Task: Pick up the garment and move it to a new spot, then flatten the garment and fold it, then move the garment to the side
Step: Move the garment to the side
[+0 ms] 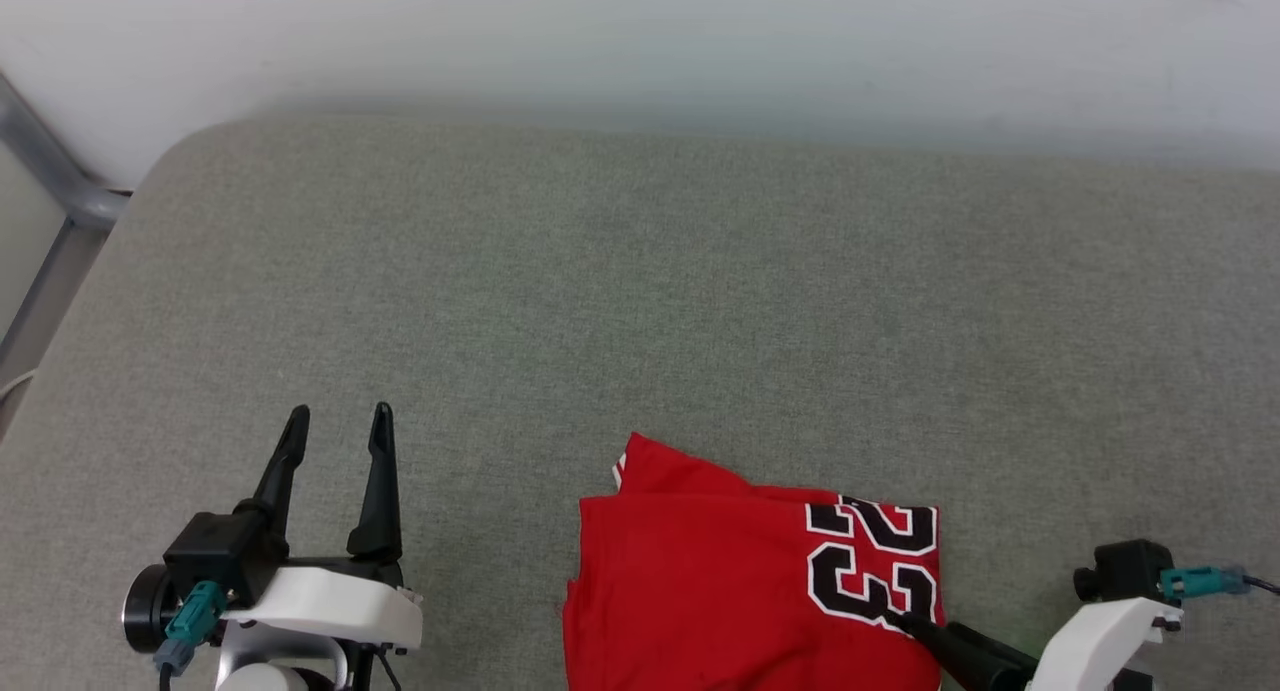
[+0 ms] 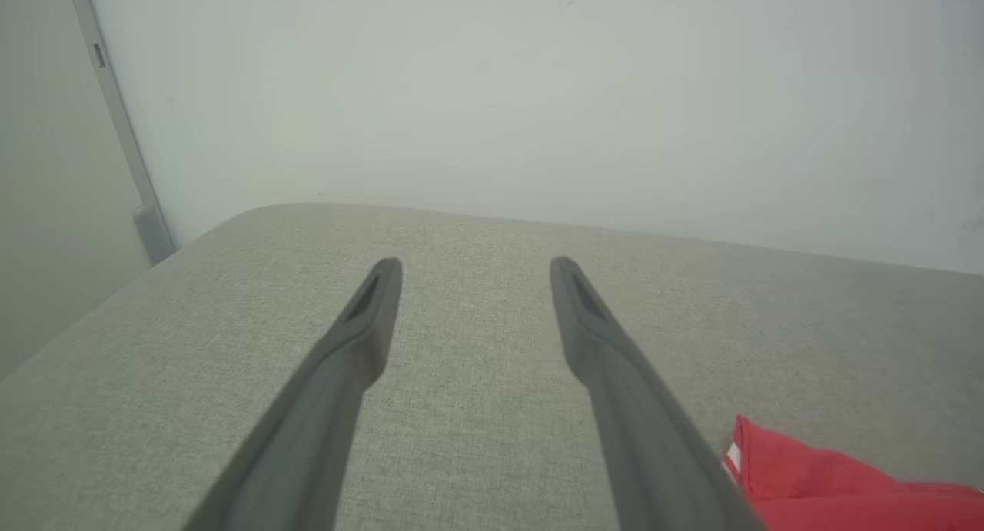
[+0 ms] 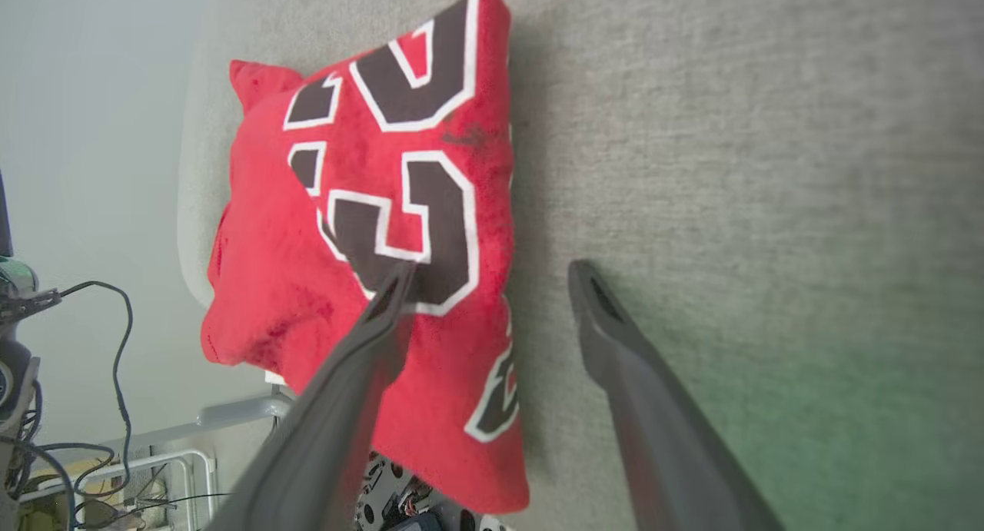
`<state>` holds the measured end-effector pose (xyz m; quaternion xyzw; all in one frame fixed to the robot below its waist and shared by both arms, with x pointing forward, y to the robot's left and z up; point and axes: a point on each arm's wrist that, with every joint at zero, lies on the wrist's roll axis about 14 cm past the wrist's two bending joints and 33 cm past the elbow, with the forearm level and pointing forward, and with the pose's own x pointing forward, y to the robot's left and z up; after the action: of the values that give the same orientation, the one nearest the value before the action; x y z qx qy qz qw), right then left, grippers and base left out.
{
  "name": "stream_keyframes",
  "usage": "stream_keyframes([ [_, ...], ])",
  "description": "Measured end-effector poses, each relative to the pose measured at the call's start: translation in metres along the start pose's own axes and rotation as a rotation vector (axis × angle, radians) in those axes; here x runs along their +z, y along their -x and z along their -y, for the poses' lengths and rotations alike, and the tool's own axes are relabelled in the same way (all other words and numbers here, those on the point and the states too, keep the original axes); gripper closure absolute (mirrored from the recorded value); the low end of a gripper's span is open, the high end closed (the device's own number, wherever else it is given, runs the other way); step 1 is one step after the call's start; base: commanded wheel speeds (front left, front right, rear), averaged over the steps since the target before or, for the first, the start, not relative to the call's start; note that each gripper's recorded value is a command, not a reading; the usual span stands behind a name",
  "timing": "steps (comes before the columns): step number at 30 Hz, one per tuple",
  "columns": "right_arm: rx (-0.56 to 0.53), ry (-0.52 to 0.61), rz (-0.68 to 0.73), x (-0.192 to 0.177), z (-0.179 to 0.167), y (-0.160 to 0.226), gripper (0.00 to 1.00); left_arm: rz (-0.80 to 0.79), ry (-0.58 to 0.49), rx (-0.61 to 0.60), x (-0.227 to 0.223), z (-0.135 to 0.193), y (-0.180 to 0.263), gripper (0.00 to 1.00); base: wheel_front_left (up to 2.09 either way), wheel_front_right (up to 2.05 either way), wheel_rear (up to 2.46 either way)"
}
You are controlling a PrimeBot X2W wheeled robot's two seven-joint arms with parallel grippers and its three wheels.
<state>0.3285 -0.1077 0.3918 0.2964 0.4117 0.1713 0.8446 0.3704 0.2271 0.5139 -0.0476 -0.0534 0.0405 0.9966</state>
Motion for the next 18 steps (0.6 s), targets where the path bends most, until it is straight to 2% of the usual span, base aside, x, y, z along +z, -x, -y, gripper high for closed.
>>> stream_keyframes([
  [9, 0.033, -0.007, -0.136, -0.019, -0.002, -0.039, 0.0, -0.028, -0.012, 0.022, -0.012, -0.008, -0.013, 0.0, 0.0, 0.0, 0.0],
  [10, 0.037, -0.004, -0.149, -0.021, -0.003, -0.041, 0.11, -0.029, -0.016, 0.025, -0.012, -0.009, -0.014, 0.0, 0.0, 0.0, 0.0],
  [11, 0.043, -0.003, -0.158, -0.022, -0.004, -0.043, 0.54, -0.03, -0.016, 0.024, -0.013, -0.009, -0.014, 0.0, 0.0, 0.0, 0.0],
  [12, 0.045, 0.002, -0.166, -0.023, -0.005, -0.044, 0.89, -0.031, -0.015, 0.026, -0.014, -0.009, -0.015, 0.0, 0.0, 0.0, 0.0],
  [13, 0.045, 0.006, -0.172, -0.024, -0.004, -0.045, 1.0, -0.032, -0.014, 0.026, -0.014, -0.009, -0.015, 0.0, 0.0, 0.0, 0.0],
  [18, 0.052, 0.053, -0.156, -0.02, -0.01, -0.044, 1.0, -0.019, -0.018, 0.014, -0.009, -0.006, -0.015, 0.0, 0.0, 0.0, 0.0],
])
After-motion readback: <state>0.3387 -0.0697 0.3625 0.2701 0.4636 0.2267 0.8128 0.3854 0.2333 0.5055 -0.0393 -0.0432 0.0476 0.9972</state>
